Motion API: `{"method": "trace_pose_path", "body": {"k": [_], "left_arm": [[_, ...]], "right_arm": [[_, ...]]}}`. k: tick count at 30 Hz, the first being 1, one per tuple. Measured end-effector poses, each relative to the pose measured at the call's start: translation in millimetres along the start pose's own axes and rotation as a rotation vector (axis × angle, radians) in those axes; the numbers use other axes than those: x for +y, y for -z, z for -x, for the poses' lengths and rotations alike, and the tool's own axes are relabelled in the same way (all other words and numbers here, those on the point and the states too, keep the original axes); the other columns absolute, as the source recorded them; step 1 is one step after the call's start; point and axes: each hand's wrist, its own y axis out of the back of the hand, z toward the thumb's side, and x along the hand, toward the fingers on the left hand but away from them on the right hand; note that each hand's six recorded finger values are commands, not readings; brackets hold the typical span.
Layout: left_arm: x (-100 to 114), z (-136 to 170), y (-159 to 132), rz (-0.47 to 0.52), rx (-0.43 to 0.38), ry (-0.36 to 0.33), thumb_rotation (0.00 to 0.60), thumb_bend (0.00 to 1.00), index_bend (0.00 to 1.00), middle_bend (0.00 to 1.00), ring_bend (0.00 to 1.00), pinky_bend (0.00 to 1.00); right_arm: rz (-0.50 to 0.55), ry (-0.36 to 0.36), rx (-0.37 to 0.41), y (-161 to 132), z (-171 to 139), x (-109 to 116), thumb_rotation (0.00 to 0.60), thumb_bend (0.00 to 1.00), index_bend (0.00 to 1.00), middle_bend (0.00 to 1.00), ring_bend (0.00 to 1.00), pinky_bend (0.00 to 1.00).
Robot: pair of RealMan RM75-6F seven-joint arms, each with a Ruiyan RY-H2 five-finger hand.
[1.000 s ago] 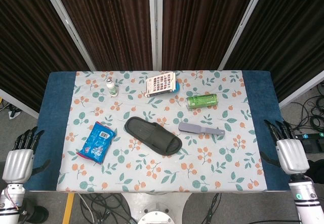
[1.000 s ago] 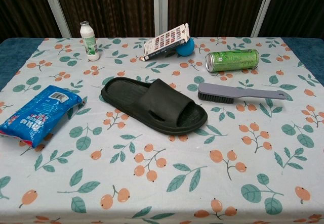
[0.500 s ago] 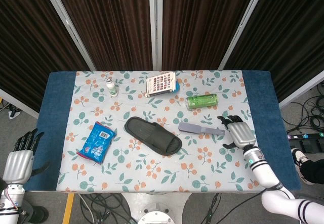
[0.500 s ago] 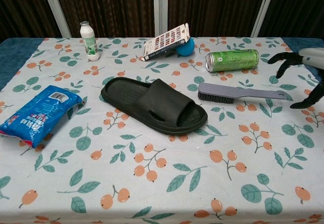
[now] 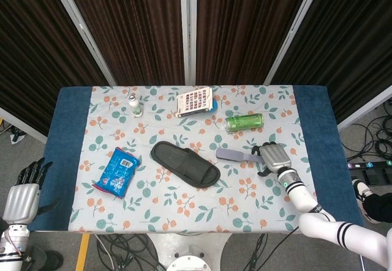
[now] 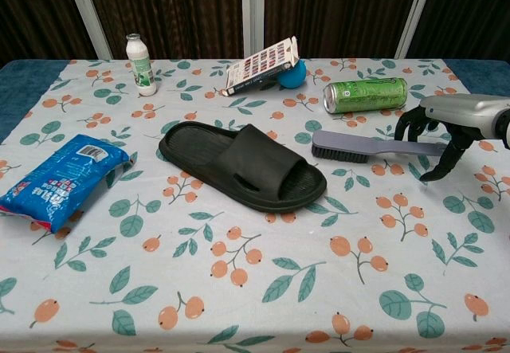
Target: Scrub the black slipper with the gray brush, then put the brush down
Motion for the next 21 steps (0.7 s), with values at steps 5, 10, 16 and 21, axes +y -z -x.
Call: {"method": "trace_pose_path", "body": {"k": [5, 10, 16, 21], "left_arm": [[-0.3, -1.0, -0.1, 0.002, 0.0, -0.001, 0.6, 0.25, 0.15, 0.13, 0.05, 0.12], [-0.4, 0.8, 1.8, 0.003, 0.008, -0.002, 0.6, 0.25, 0.15, 0.13, 0.05, 0.12], [-1.0, 2.7, 3.4, 0.005, 0.017, -0.002, 0.6, 0.25, 0.15, 0.13, 0.05, 0.12], [-2.4, 3.8, 5.3, 0.006, 0.025, 0.001, 0.6, 0.25, 0.15, 0.13, 0.05, 0.12]], "right_arm": [[0.028, -0.025, 0.001, -3.4, 3.7, -1.7, 0.6, 0.06, 0.36, 0.44, 0.29, 0.25], [0.066, -0.05, 0.012, -9.0, 7.3, -0.9, 0.6, 0.07, 0.39, 0.5, 0.38, 0.35], [0.107, -0.092, 0.021, -14.6, 13.5, 0.0, 0.6, 0.08, 0.41, 0.53, 0.45, 0.44], [0.135, -0.106, 0.017, -16.5, 17.3, 2.0, 0.6, 0.09, 0.43, 0.53, 0.5, 0.53]]}}
